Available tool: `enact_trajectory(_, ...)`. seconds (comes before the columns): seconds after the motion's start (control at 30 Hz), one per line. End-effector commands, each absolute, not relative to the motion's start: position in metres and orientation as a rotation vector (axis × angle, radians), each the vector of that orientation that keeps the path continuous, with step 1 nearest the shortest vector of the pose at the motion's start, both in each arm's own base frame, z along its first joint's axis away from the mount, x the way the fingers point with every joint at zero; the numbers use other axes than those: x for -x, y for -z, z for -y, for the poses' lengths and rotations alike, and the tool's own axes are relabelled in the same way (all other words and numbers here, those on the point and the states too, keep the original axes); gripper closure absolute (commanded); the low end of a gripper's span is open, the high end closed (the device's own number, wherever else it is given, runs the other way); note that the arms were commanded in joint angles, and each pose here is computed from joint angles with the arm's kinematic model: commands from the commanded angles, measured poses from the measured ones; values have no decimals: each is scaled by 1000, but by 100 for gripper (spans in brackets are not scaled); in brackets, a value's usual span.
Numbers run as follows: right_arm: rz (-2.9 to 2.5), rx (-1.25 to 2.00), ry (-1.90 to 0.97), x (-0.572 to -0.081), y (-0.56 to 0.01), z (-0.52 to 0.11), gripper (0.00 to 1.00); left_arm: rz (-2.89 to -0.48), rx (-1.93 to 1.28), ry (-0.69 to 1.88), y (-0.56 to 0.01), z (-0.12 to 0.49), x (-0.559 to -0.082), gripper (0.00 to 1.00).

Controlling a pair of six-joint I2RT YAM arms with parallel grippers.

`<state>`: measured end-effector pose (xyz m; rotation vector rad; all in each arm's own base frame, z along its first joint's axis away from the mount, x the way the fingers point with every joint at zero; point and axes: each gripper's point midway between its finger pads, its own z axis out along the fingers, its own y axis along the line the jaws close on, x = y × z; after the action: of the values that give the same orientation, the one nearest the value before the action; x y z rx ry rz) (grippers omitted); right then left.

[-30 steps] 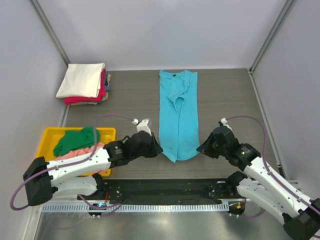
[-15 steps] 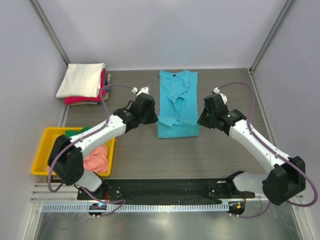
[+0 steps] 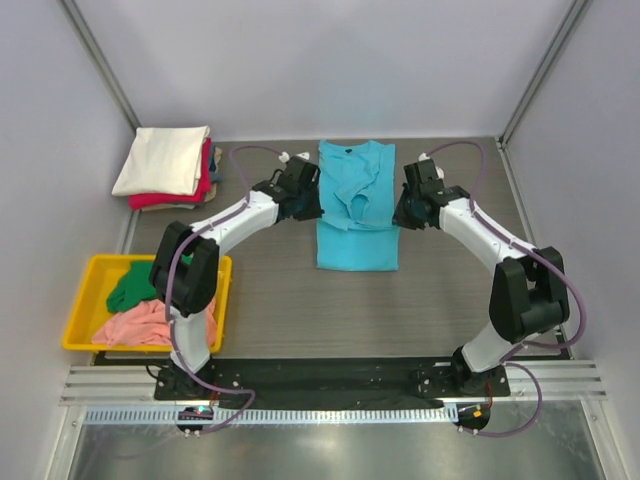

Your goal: Fold and stack the t-shirts

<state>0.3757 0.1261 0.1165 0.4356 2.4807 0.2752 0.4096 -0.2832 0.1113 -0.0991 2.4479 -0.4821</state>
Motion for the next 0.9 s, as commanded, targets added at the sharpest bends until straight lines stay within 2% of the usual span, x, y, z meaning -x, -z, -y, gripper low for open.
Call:
enact_trajectory(0.0, -2394, -390, -314, -405, -141, -129, 99, -2429, 61, 531, -123, 290, -428, 100)
enact_trajectory(0.43, -2454, -410, -306, -435, -111, -126, 99, -2488, 31, 568, -98, 296, -461, 98)
enact_trajectory(0.5, -2485, -414, -295, -441, -96, -126, 99, -2505, 39, 554, -97, 296, -468, 95)
enact_trajectory(0.53, -2473, -423, -302, -450, -98, -123, 99, -2538, 51, 533, -81, 293, -471, 88)
enact_trajectory(0.6, -2501, -435, -290, -463, -81, -119, 96, -2555, 75, 514, -85, 289, -483, 83)
enact_trajectory(0.63, -2475, -426, -352, -478, -93, -123, 91, -2611, 106, 485, -67, 280, -485, 79)
enact_trajectory(0.67, -2477, -435, -398, -487, -92, -120, 76, -2562, 113, 523, -90, 283, -502, 77)
enact_trajectory(0.73, -2432, -403, -449, -515, -106, -119, 62, -2552, 146, 538, -101, 275, -516, 73)
enact_trajectory(0.77, -2419, -404, -464, -522, -113, -113, 54, -2530, 157, 547, -118, 274, -523, 68)
enact_trajectory(0.8, -2410, -391, -476, -526, -120, -112, 43, -2513, 158, 552, -129, 273, -526, 66)
enact_trajectory(0.87, -2369, -370, -491, -533, -147, -108, 39, -2463, 172, 533, -160, 262, -527, 59)
